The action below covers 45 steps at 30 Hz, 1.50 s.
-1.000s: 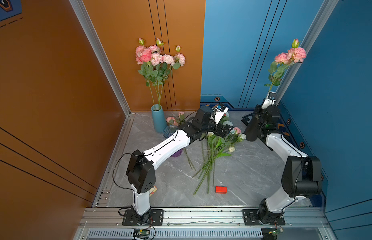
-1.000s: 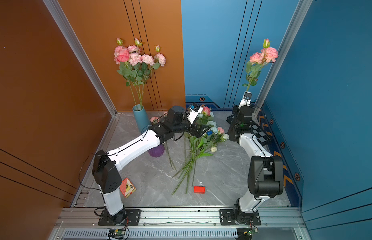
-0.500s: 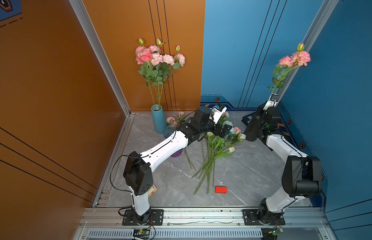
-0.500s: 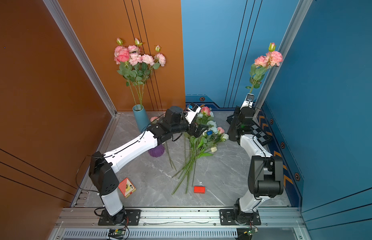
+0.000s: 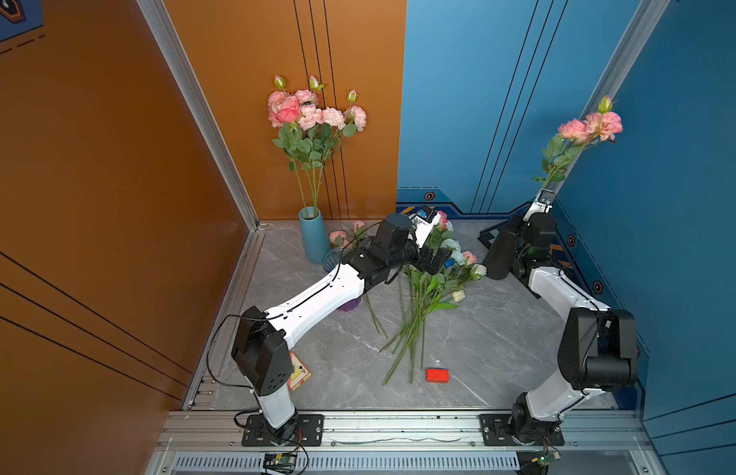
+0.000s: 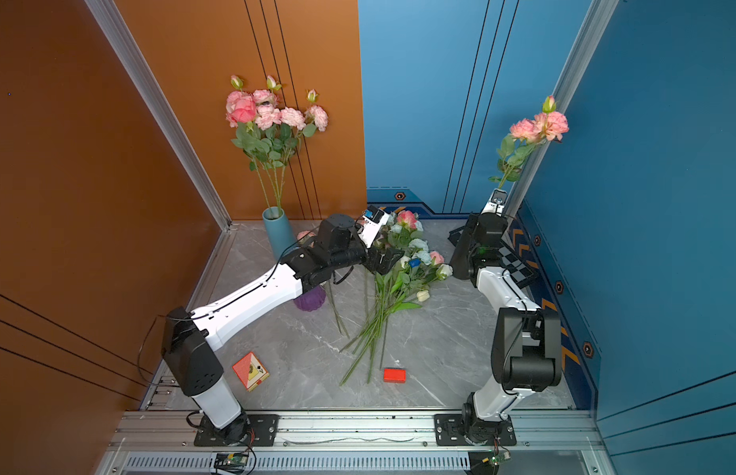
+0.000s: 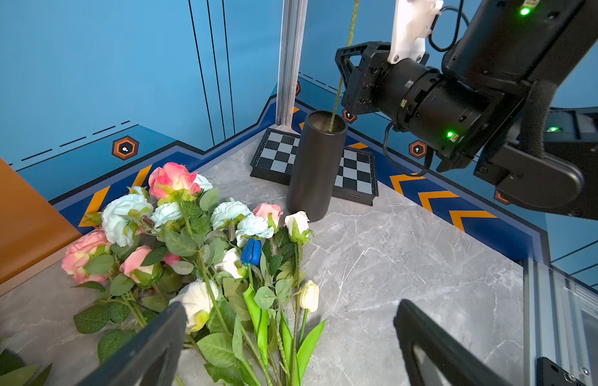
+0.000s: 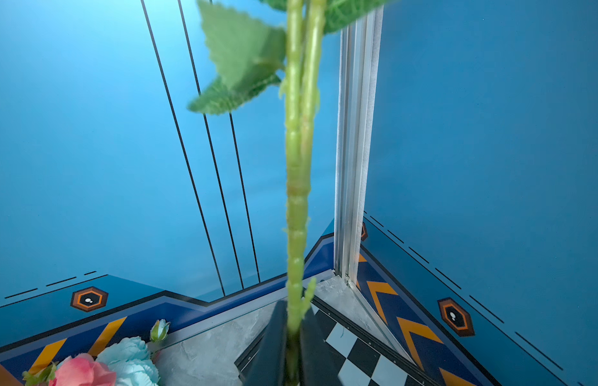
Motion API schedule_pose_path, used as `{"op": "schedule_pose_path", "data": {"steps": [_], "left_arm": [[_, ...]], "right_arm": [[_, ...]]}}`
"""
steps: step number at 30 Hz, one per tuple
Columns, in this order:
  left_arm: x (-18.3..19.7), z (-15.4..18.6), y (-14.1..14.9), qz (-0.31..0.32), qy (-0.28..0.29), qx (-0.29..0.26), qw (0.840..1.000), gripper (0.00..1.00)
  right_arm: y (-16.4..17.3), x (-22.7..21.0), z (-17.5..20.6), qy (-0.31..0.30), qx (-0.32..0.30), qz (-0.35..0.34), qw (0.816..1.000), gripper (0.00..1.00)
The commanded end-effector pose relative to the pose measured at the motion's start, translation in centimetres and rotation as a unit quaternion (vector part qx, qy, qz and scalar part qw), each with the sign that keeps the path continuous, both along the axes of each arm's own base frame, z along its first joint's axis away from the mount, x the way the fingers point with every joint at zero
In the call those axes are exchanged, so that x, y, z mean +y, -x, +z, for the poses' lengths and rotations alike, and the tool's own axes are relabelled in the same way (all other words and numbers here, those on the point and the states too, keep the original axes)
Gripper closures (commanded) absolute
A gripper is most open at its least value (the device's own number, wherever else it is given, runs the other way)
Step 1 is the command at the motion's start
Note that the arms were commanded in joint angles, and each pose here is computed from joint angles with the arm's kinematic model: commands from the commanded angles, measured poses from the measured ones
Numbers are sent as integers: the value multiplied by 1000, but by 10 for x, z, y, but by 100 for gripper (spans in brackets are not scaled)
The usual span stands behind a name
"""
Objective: Place the pink flowers into the vase
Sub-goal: Place the flower in the vase.
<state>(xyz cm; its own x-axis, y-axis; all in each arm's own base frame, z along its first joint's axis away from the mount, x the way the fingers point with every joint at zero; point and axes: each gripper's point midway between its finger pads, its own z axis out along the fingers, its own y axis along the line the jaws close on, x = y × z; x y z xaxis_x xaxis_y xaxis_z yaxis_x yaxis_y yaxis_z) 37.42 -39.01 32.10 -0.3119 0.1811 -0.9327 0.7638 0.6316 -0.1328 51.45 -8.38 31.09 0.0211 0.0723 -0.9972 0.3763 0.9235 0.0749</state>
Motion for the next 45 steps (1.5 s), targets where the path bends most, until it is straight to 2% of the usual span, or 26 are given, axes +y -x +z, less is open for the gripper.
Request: {"op": "schedule_pose_path", "data": {"steps": [1,30,34,36,41,45], "left_arm": [[10,7,5,14,2,0,1000,2],[41,-1,14,50,-3,9,999,1],[49,-5,12,63,1,20,998,1],[54,-8,10,74,0,23,997,1],[66,-9,5,96,3,24,995,1],[71,-10,4,105,7,31,994,1]], "right_arm": [[7,-3,11,-7,-7,-5,1000,81],[31,10,39,-13,-31,8,999,56],[38,22,43,-7,-35,21,999,48],[43,32,46,3,-35,33,999,40],[49,49,52,36,-29,46,998,34],[57,61,59,37,-32,65,997,25]]}}
